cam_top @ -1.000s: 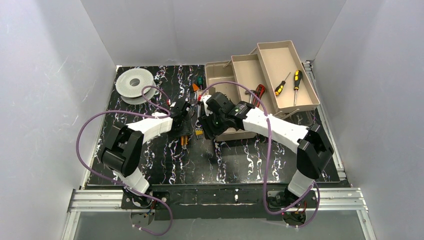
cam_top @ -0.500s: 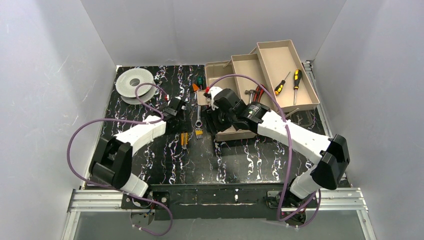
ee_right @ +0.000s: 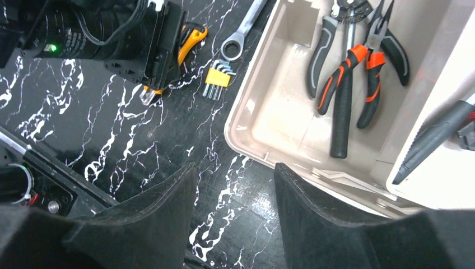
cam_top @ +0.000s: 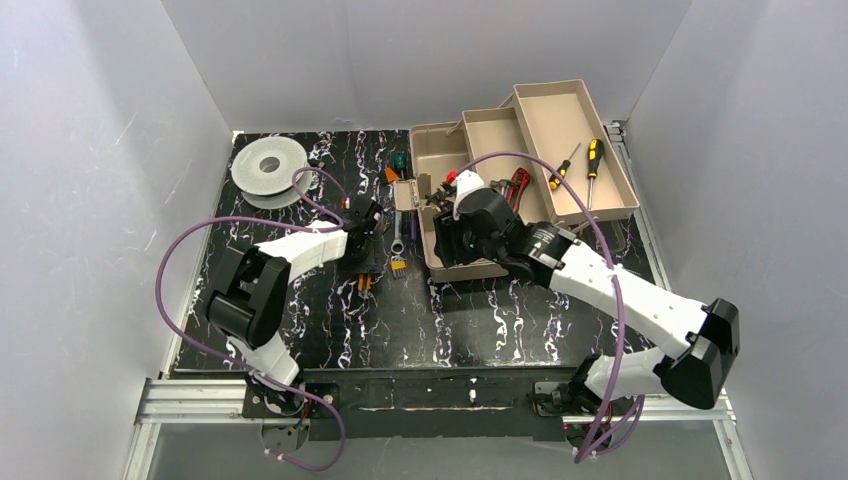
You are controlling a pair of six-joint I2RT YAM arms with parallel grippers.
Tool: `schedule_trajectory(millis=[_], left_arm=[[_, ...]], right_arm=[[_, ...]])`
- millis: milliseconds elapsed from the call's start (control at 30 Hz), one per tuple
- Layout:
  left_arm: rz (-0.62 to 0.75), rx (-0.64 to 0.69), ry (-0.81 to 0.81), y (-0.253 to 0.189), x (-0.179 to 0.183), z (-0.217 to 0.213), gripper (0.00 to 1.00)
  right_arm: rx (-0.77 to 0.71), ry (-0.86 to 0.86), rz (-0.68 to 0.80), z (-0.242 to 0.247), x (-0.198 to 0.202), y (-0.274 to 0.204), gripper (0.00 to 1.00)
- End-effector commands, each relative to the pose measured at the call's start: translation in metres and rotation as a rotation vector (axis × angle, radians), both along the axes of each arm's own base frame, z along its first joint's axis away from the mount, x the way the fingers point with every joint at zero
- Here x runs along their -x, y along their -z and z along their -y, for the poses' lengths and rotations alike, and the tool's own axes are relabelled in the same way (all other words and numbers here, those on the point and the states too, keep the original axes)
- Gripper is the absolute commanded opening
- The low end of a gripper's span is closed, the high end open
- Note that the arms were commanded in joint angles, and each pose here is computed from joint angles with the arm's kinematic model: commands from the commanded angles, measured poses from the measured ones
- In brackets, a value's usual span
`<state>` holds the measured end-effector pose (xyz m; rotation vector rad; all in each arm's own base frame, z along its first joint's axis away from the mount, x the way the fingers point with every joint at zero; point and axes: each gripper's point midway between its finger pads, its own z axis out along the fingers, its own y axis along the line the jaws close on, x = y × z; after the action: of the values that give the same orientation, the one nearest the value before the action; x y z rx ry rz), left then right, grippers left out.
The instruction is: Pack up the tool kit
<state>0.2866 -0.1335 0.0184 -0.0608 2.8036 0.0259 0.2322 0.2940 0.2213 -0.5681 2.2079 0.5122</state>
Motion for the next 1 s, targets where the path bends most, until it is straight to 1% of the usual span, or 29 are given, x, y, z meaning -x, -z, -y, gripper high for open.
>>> schedule_trajectory(millis=[0,100,167,267,300,433,533,733,833,967], left_arm=[[-0.080,-0.037,-0.008,0.011,0.016,-0.009,0.38],[-0.039,-0.020,-0.019,0.007,0.014,-0.009,0.20],[0.006,0.011,-0.022,0.002,0.013,-0.007,0.14],[0.094,0.059,-0.016,-0.014,0.009,-0.004,0.02],[0.125,0.063,-0.022,-0.021,0.007,-0.006,0.00],[0.232,0.082,-0.049,-0.047,0.003,-0.011,0.00],[0.319,0.140,-0.050,-0.073,0.000,-0.007,0.00],[0.444,0.360,-0.002,-0.141,-0.008,0.025,0.00],[0.495,0.483,0.034,-0.178,-0.017,0.048,0.00],[0.534,0.616,0.070,-0.211,-0.033,0.076,0.00]], right_arm=[[-0.078,0.081,0.082,0.007,-0.012,-0.021,0.60],[-0.084,0.093,0.085,0.011,-0.013,-0.021,0.60],[-0.087,0.100,0.087,0.013,-0.014,-0.021,0.60],[-0.101,0.104,0.099,0.015,-0.014,-0.022,0.60],[-0.107,0.105,0.104,0.015,-0.014,-0.023,0.60],[-0.123,0.118,0.133,0.020,-0.017,-0.025,0.60],[-0.132,0.145,0.164,0.029,-0.019,-0.028,0.60],[-0.153,0.213,0.215,0.051,-0.018,-0.025,0.60],[-0.172,0.227,0.252,0.061,-0.016,-0.032,0.60],[-0.190,0.245,0.295,0.075,-0.011,-0.042,0.59]])
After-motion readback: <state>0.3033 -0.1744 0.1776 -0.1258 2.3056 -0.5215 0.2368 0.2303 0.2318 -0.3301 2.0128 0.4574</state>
